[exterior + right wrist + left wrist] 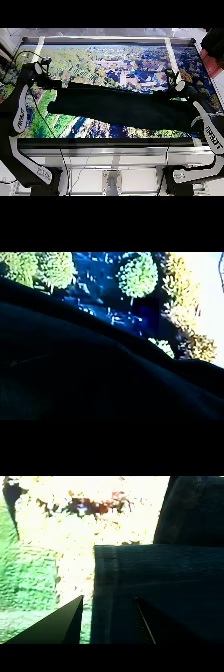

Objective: Fold the clothes and pants, and hang the long-sleeved shirts on hangers.

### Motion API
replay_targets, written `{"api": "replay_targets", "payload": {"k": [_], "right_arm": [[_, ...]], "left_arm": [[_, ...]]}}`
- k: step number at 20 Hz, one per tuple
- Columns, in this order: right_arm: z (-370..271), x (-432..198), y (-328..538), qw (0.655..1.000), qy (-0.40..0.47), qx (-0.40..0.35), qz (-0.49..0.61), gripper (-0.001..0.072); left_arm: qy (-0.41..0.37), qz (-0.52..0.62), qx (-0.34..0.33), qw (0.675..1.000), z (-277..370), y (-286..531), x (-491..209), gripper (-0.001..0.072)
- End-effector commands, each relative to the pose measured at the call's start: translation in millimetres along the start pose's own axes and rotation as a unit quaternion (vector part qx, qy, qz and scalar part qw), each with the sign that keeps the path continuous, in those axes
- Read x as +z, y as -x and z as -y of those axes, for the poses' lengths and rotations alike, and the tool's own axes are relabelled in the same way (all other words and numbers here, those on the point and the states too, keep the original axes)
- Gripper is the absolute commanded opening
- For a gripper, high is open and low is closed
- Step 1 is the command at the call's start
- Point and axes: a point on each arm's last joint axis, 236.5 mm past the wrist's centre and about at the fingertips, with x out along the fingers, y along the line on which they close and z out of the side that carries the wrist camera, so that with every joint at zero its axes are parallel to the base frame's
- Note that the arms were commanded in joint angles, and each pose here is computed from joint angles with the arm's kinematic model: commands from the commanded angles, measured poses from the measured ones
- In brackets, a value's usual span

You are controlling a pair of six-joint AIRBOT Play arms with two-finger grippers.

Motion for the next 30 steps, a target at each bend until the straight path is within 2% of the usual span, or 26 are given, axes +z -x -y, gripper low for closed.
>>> {"api": "replay_targets", "payload": {"k": [1,3,7,8,9,10,16,18,24,30], "right_arm": [[-2,-6,0,1.000,0.001,0.004,-0.013,0.0100],[-4,-6,0,1.000,-0.001,0.007,-0.012,0.0100],[-6,-5,0,1.000,-0.006,0.012,-0.010,0.0100],[-6,-5,0,1.000,-0.006,0.012,-0.011,0.0100],[-6,-5,0,1.000,-0.006,0.012,-0.011,0.0100],[-6,-5,0,1.000,-0.006,0.012,-0.011,0.0099],[-6,-5,0,1.000,-0.006,0.012,-0.010,0.0097],[-6,-4,0,1.000,-0.006,0.012,-0.009,0.0097],[-5,-2,0,1.000,-0.004,0.010,-0.005,0.0096],[-5,-4,0,1.000,-0.003,0.010,-0.009,0.0096]], "left_arm": [[0.020,-0.004,-0.005,1.000,-15,1,-5,0.0356],[0.020,-0.009,-0.006,1.000,-15,-4,-7,0.0340],[0.020,-0.025,-0.066,0.997,13,-32,-15,0.0336],[0.023,-0.029,-0.070,0.997,15,-38,-17,0.0304],[0.021,-0.028,-0.069,0.997,16,-41,-16,0.0119],[0.022,-0.020,-0.068,0.997,15,-41,-12,0.0009],[-0.026,0.150,-0.039,0.987,18,16,70,0.0005],[-0.010,0.201,-0.046,0.979,22,35,92,0.0005],[-0.038,0.209,-0.066,0.975,35,27,95,0.0006],[-0.016,0.192,-0.079,0.978,37,8,88,0.0021]]}}
